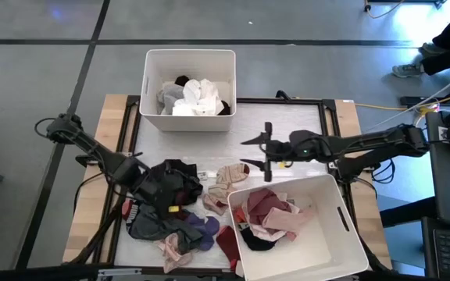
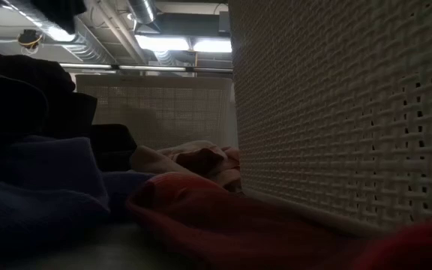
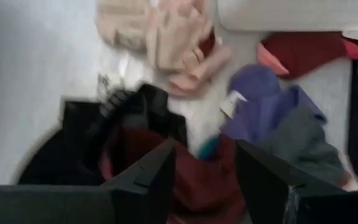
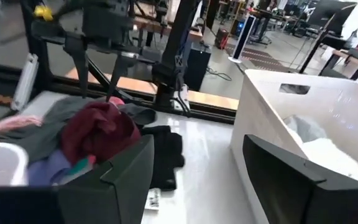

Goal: Sort clothes

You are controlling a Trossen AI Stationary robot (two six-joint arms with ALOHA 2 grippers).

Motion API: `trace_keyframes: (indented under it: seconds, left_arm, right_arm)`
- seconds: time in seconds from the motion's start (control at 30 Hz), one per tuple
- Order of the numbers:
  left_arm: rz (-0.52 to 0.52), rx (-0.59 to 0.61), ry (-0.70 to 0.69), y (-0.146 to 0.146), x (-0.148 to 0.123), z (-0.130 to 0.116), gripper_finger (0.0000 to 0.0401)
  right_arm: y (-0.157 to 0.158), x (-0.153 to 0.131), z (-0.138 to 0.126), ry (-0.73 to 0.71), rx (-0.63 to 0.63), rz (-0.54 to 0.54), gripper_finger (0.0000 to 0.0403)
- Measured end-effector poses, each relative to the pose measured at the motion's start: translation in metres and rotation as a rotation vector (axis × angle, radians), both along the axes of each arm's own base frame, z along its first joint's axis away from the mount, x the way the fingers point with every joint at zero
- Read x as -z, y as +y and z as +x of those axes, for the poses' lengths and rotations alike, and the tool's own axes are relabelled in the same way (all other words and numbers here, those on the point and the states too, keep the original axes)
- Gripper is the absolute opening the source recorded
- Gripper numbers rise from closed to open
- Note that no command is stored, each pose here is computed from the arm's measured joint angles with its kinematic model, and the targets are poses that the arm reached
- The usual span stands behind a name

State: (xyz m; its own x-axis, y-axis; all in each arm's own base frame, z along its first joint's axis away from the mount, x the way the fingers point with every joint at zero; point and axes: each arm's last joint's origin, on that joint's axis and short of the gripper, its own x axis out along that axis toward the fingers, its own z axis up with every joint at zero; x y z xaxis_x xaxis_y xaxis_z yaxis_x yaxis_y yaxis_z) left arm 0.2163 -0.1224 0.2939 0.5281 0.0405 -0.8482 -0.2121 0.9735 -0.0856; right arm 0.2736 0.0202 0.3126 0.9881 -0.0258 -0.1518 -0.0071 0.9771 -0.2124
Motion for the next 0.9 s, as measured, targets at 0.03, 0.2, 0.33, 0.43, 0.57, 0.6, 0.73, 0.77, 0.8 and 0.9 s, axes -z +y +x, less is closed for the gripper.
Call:
trace_keyframes:
  seconds: [0.03,0.2,0.33,0.43,0.57,0.6,0.73,0.77,0.8,0.9]
  left_arm:
    - [-0.014,-0.016,0.013,-0.003,0.001,-0.002,0.0153]
    - [-0.049,-0.114,0.085,-0.01,0.017,-0.011,0.0153]
    - [-0.04,-0.151,0.105,-0.009,0.029,-0.014,0.0153]
    - [-0.033,-0.142,0.095,-0.009,0.038,-0.014,0.0153]
    - [-0.007,-0.097,0.032,-0.01,0.05,-0.01,0.0153]
    - [-0.007,-0.102,0.031,-0.009,0.054,-0.01,0.0153]
    - [0.026,-0.134,0.07,-0.001,0.071,-0.013,0.0153]
    - [0.027,-0.14,0.069,0.001,0.075,-0.013,0.0153]
    - [0.024,-0.141,0.064,0.002,0.078,-0.012,0.0153]
    - [0.026,-0.124,0.046,0.005,0.088,-0.011,0.0153]
  right_arm:
    - [0.0,0.001,-0.004,-0.008,-0.002,0.016,0.0248]
    - [-0.001,0.004,-0.015,-0.036,-0.002,0.065,0.0248]
    - [-0.001,0.0,-0.014,-0.078,-0.003,0.072,0.0248]
    - [-0.001,-0.001,-0.014,-0.089,-0.003,0.078,0.0248]
    - [-0.001,-0.002,-0.014,-0.097,-0.01,0.082,0.0248]
    - [-0.001,-0.001,-0.014,-0.094,-0.01,0.081,0.0248]
    - [0.0,0.002,-0.012,-0.074,-0.009,0.101,0.0248]
    - [0.0,0.002,-0.012,-0.07,-0.009,0.104,0.0248]
    - [0.0,0.003,-0.012,-0.068,-0.009,0.105,0.0248]
    - [0.0,0.004,-0.012,-0.059,-0.009,0.105,0.0248]
